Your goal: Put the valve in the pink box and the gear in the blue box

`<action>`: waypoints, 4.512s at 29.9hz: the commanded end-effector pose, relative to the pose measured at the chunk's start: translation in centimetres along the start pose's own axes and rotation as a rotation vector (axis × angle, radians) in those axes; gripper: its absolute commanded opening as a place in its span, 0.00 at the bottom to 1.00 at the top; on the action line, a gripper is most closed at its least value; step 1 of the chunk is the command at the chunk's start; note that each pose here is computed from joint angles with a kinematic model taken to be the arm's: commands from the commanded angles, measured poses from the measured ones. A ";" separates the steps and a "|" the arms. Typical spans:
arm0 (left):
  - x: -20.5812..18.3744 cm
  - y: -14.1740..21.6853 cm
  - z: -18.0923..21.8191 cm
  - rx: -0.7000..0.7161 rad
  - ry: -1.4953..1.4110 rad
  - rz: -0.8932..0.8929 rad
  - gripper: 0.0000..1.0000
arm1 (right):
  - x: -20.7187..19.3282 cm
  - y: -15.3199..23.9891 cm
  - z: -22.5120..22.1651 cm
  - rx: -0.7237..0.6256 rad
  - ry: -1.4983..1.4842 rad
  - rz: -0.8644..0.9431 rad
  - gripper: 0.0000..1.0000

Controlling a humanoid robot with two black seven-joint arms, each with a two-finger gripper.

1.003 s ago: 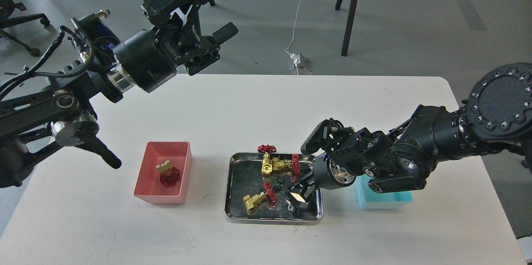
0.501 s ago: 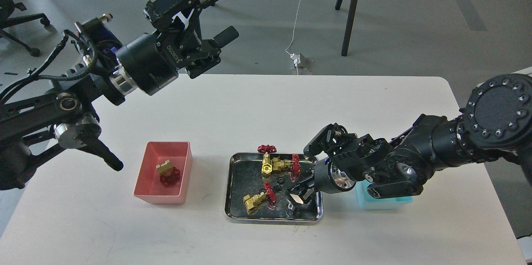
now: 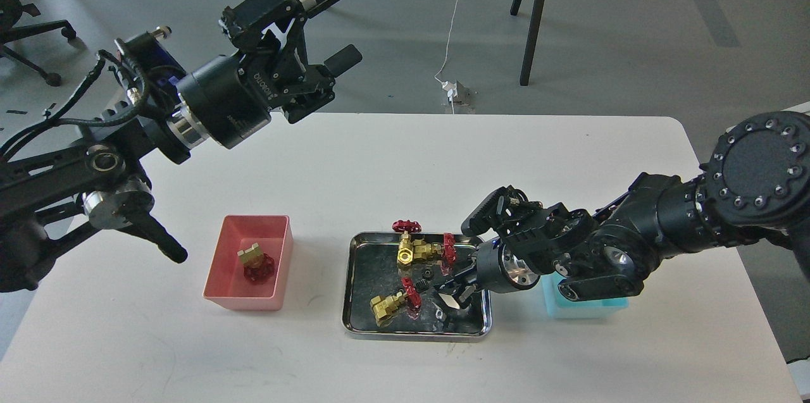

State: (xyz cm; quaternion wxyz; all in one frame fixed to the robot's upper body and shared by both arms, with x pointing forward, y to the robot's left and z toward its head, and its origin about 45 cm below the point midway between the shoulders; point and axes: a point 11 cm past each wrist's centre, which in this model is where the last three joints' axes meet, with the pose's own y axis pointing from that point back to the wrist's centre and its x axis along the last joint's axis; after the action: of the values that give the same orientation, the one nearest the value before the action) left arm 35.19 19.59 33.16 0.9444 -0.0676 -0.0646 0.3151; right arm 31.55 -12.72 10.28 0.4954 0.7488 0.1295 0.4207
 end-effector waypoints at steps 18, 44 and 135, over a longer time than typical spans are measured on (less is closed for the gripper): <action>0.2 0.3 -0.5 0.012 0.007 0.007 0.97 | -0.2 0.0 -0.3 0.028 -0.003 -0.012 0.54; -0.3 0.1 -1.2 0.012 0.029 0.003 0.97 | -1.2 -0.6 -0.6 0.049 -0.019 -0.008 0.43; 9.6 1.4 -0.5 -0.209 0.302 0.235 0.98 | 12.3 24.4 11.0 0.301 -1.290 1.039 1.00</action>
State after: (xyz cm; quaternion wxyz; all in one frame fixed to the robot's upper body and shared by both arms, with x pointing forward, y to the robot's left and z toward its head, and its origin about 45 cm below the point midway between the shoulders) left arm 40.55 23.34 31.66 0.9051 -0.1583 0.0273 0.3937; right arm 39.64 -24.38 30.52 0.2520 0.8545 -0.4097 0.1963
